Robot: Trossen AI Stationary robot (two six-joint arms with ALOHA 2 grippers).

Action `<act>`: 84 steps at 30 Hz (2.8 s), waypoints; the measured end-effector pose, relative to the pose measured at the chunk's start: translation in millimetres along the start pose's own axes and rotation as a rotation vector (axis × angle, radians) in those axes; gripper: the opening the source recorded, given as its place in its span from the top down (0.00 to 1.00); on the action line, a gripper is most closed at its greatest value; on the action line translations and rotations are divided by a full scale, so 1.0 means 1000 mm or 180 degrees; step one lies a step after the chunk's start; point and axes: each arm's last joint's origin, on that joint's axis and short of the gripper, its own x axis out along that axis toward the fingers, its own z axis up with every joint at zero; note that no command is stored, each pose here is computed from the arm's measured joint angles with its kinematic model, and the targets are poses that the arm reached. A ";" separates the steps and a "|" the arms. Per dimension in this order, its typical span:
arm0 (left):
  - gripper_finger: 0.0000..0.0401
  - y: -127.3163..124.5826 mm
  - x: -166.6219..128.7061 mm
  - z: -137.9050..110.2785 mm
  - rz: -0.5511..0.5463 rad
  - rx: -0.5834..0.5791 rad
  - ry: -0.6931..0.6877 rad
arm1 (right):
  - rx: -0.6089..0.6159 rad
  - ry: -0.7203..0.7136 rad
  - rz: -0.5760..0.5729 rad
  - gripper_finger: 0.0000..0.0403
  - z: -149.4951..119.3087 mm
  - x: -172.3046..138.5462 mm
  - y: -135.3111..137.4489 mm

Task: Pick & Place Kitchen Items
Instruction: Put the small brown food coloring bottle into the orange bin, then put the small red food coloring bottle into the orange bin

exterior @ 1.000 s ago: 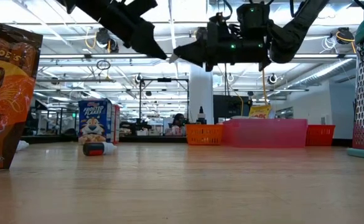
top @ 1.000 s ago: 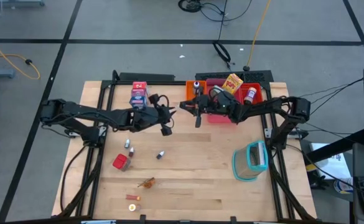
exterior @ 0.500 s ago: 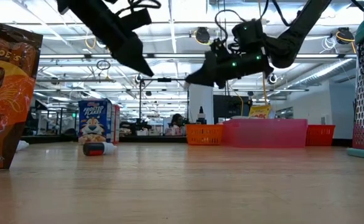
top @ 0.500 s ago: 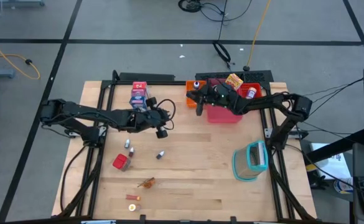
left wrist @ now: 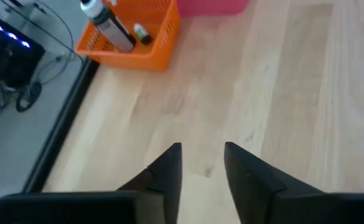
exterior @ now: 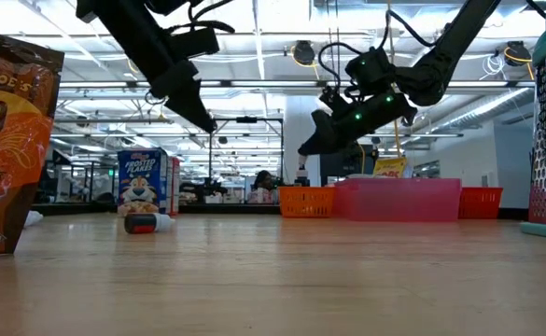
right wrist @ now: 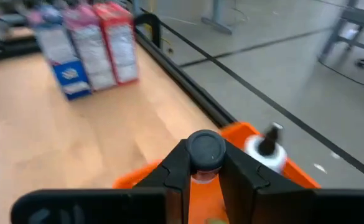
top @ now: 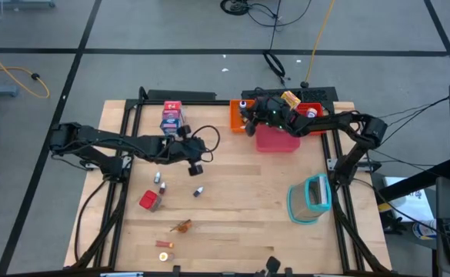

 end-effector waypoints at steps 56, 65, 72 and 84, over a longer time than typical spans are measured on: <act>0.58 -0.083 -0.008 -0.040 -0.0938 -0.2021 0.1546 | 0.0092 0.0290 -0.0316 0.63 -0.009 -0.001 -0.008; 0.58 -0.096 0.012 -0.039 -0.1089 -0.2005 0.1518 | 0.0077 0.0292 -0.0313 0.63 -0.009 -0.001 -0.008; 0.58 -0.103 0.028 -0.047 -0.0996 -0.1936 0.1619 | 0.0078 0.0292 -0.0312 0.63 -0.009 -0.001 -0.008; 0.71 -0.110 0.043 -0.050 -0.0893 -0.1571 0.1856 | 0.0078 0.0294 -0.0306 0.64 -0.009 -0.001 -0.008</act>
